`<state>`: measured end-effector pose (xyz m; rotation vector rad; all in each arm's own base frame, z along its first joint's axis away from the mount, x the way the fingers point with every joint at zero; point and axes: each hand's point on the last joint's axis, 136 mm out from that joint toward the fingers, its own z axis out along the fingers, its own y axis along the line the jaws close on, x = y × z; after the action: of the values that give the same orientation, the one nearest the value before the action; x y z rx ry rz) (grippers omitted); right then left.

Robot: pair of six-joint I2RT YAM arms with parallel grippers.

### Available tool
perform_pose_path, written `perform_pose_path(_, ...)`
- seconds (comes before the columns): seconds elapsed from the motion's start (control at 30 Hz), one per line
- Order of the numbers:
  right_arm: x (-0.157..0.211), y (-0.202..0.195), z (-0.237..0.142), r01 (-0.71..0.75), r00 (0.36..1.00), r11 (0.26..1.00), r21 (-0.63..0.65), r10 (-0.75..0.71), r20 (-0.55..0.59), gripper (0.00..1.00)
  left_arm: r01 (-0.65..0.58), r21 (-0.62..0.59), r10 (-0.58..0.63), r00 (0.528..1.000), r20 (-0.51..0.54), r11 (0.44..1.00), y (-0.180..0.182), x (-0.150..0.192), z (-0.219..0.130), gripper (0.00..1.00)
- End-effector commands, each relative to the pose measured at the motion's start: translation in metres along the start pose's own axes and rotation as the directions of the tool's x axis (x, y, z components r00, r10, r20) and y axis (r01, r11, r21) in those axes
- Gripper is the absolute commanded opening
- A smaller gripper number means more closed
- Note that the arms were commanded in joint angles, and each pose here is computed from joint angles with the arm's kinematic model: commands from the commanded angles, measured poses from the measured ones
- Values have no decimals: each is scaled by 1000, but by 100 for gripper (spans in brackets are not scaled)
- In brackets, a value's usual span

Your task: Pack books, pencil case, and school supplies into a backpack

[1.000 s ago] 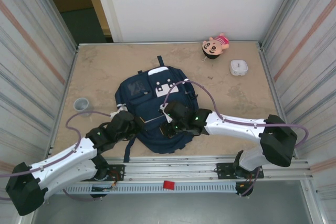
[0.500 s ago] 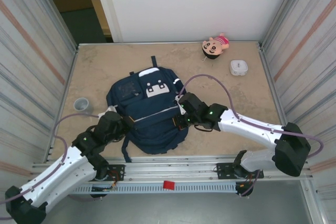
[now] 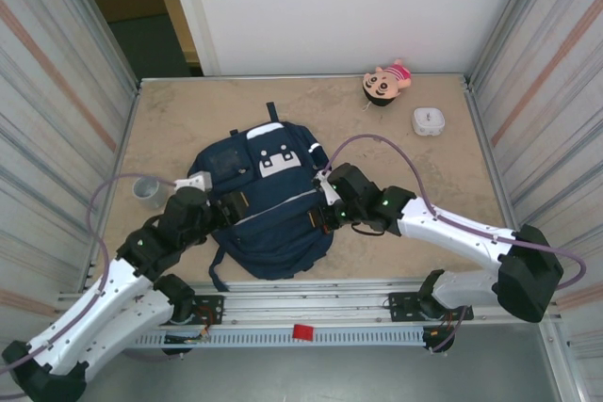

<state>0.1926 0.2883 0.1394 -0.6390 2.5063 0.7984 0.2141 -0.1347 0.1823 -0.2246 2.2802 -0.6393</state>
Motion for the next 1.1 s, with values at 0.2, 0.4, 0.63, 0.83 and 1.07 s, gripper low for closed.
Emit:
perform_pose_path(0.2,-9,13,-10,10,999,996,-90,-7,31,0,-709,260,708,697,115,655,-101,12,23,70)
perform_pose_path(0.4,-10,13,-11,4,999,995,-98,0,33,0,-883,333,901,401,167,332,-123,53,46,72)
perform_pose_path(0.63,-10,11,-12,-3,1000,995,-95,5,27,0,-930,282,948,283,143,235,-119,59,79,55)
perform_pose_path(0.83,-13,-3,-14,-45,998,997,-55,47,39,0,-935,306,956,237,172,177,-122,69,82,19)
perform_pose_path(1.07,-13,-73,-24,-198,980,960,200,192,48,0,-947,283,961,206,182,150,-106,72,71,0)
